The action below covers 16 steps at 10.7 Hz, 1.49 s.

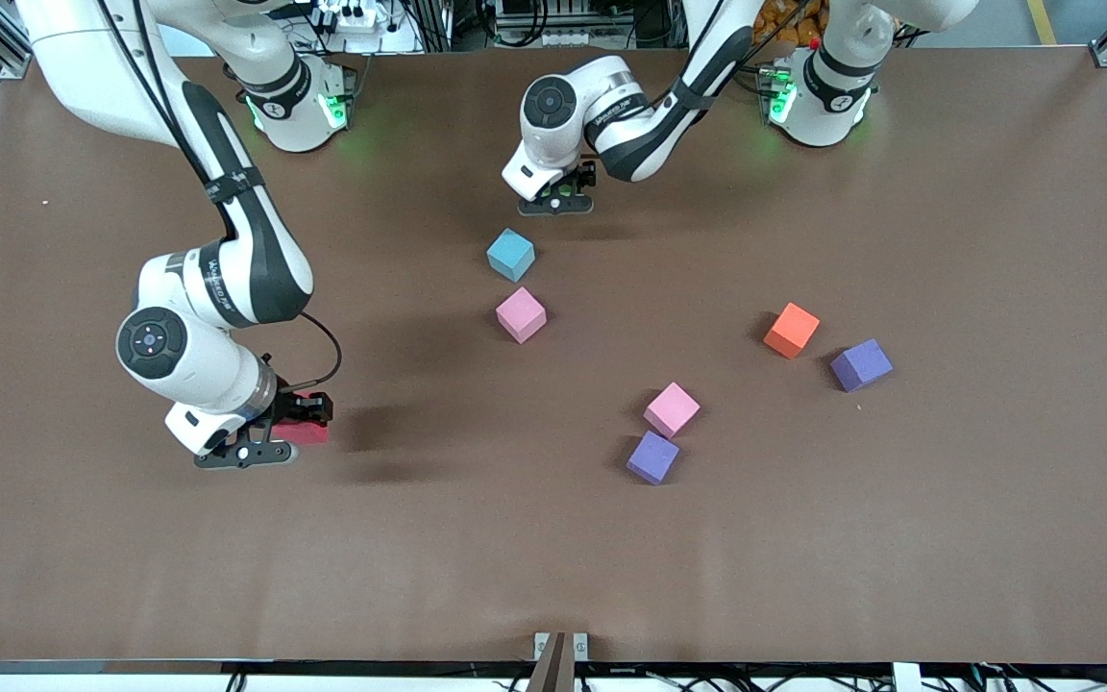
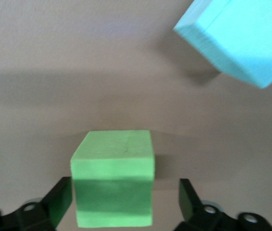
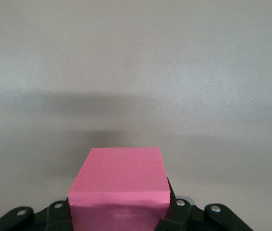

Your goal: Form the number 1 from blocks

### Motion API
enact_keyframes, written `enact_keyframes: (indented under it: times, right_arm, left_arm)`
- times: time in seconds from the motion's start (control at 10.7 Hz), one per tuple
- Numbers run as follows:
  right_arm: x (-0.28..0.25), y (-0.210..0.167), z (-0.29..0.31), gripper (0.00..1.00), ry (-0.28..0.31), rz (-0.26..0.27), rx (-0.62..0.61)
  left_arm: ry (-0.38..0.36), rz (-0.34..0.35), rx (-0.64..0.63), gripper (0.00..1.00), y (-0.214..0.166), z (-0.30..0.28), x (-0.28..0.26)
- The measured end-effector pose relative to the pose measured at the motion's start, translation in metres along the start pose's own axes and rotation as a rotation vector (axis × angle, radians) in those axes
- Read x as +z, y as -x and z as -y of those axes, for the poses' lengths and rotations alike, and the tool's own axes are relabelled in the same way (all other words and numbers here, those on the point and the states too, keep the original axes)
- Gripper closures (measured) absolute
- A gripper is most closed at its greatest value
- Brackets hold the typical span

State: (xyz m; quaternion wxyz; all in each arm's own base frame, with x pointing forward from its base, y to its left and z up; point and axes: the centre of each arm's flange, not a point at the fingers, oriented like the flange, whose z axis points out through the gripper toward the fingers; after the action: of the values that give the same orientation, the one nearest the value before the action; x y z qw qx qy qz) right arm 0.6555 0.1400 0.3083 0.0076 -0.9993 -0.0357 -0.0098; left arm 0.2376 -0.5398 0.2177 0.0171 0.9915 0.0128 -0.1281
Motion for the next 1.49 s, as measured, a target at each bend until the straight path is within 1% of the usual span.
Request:
enact_keyframes:
  times: [0.09, 0.28, 0.37, 0.47, 0.75, 0.93, 1.12, 1.21, 1.49]
  right_arm:
    - [-0.005, 0.002, 0.006, 0.37, -0.002, -0.007, 0.008]
    - [-0.022, 0.007, 0.021, 0.37, -0.007, -0.026, 0.057]
    - [-0.029, 0.014, 0.026, 0.37, -0.008, -0.029, 0.078]
    - [-0.034, 0.022, 0.029, 0.37, -0.009, -0.029, 0.093]
    - [-0.041, 0.036, 0.032, 0.37, -0.018, -0.022, 0.129]
    - [-0.039, 0.038, 0.033, 0.37, -0.029, -0.017, 0.139]
    - [-0.038, 0.038, 0.033, 0.37, -0.035, -0.015, 0.144]
    - [-0.038, 0.039, 0.033, 0.37, -0.037, -0.014, 0.151]
    - [-0.037, 0.04, 0.038, 0.37, -0.038, -0.01, 0.215]
  left_arm:
    - [0.025, -0.023, 0.005, 0.0, -0.003, -0.006, -0.016]
    - [0.058, -0.131, 0.066, 0.0, -0.015, -0.012, -0.06]
    - [0.07, -0.17, 0.098, 0.0, -0.02, -0.014, -0.076]
    - [0.08, -0.191, 0.144, 0.0, -0.024, -0.018, -0.086]
    - [0.095, -0.222, 0.244, 0.0, -0.042, -0.03, -0.098]
    - [0.074, -0.251, 0.282, 0.0, -0.066, -0.032, -0.091]
    - [0.068, -0.261, 0.309, 0.0, -0.088, -0.041, -0.079]
    - [0.068, -0.265, 0.317, 0.0, -0.091, -0.051, -0.071]
    - [0.051, -0.28, 0.374, 0.0, -0.079, -0.073, -0.055]
